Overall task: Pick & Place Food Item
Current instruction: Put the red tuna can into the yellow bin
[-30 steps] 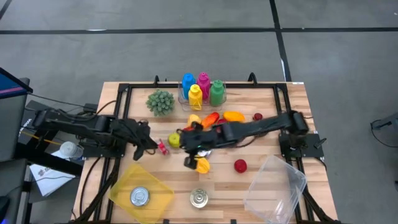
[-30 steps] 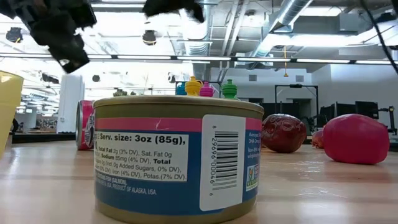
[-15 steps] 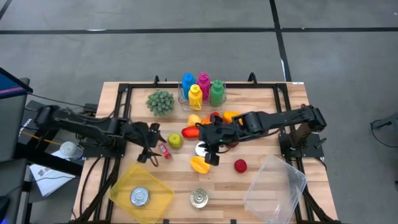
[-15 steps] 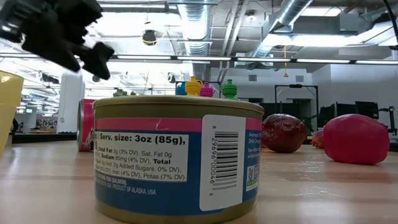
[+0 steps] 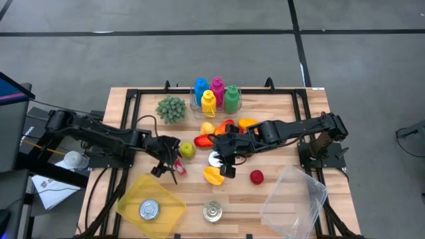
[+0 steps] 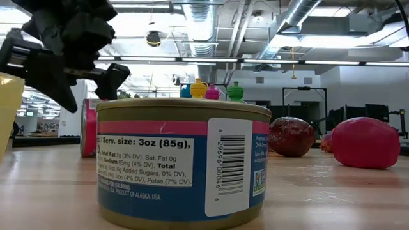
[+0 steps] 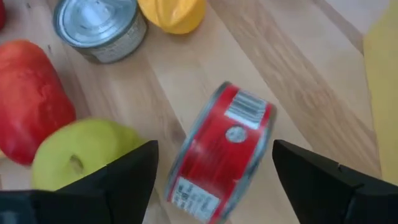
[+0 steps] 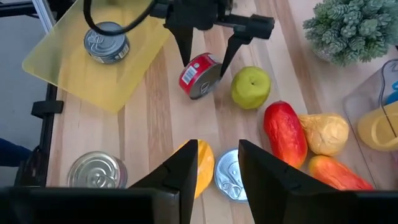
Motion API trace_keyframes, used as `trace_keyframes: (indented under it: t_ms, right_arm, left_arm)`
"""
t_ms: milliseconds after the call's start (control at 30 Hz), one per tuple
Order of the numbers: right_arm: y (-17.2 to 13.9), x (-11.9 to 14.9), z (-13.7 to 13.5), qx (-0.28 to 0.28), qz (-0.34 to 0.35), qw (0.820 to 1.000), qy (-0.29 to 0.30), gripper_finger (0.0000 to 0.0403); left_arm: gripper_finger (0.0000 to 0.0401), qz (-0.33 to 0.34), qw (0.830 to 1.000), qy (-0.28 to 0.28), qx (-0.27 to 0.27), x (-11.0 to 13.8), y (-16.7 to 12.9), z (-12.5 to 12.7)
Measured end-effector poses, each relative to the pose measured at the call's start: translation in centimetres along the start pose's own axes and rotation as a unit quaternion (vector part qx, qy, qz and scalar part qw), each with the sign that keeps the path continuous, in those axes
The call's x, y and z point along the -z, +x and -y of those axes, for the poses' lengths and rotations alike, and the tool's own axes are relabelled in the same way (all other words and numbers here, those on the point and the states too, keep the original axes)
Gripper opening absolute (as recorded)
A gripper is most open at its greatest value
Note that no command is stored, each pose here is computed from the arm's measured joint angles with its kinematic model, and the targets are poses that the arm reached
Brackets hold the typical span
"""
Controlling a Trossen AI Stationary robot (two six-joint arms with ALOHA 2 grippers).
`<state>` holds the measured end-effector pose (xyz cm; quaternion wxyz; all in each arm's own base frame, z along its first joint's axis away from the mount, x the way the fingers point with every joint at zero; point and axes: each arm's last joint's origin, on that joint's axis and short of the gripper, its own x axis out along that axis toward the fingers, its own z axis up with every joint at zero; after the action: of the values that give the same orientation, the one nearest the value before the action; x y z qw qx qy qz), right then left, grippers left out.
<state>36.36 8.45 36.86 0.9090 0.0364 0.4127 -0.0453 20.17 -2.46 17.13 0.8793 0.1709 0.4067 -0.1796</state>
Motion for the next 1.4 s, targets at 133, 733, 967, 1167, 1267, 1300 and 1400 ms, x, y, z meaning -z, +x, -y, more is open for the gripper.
trace_keyframes:
  t_ms: [133,733,967,1167,1267,1300,1400]
  right_arm:
    - [0.0,0.0,0.0,0.0,-0.001,1.0,0.001,0.0112]
    - [-0.2,0.7,-0.7,0.003,-0.02,1.0,0.014,0.0111]
    - [-0.2,0.2,-1.0,0.002,0.006,1.0,0.002,0.0111]
    - [-0.3,-1.5,-1.2,-0.019,0.089,0.994,-0.051,0.0134]
    - [-0.5,-2.4,-1.5,-0.023,0.142,0.986,-0.086,0.0173]
    - [-0.6,-2.8,-1.5,-0.023,0.158,0.983,-0.095,0.019]
    - [-0.8,-3.5,-1.3,-0.023,0.195,0.975,-0.106,0.0241]
  left_arm:
    - [0.0268,-0.017,1.0,-0.002,0.007,0.2,0.7,0.0]
    - [0.013,-0.05,0.997,-0.035,-0.05,-2.0,-1.4,0.1]
    - [0.013,0.009,0.992,-0.031,-0.123,-6.0,-7.0,1.5]
    - [0.013,0.145,0.971,-0.081,-0.175,-7.5,-11.4,2.3]
    - [0.013,0.189,0.957,-0.097,-0.2,-7.8,-12.6,2.3]
    - [0.013,0.193,0.955,-0.098,-0.203,-7.8,-12.8,2.3]
    - [0.013,0.22,0.945,-0.105,-0.218,-8.2,-13.2,2.1]
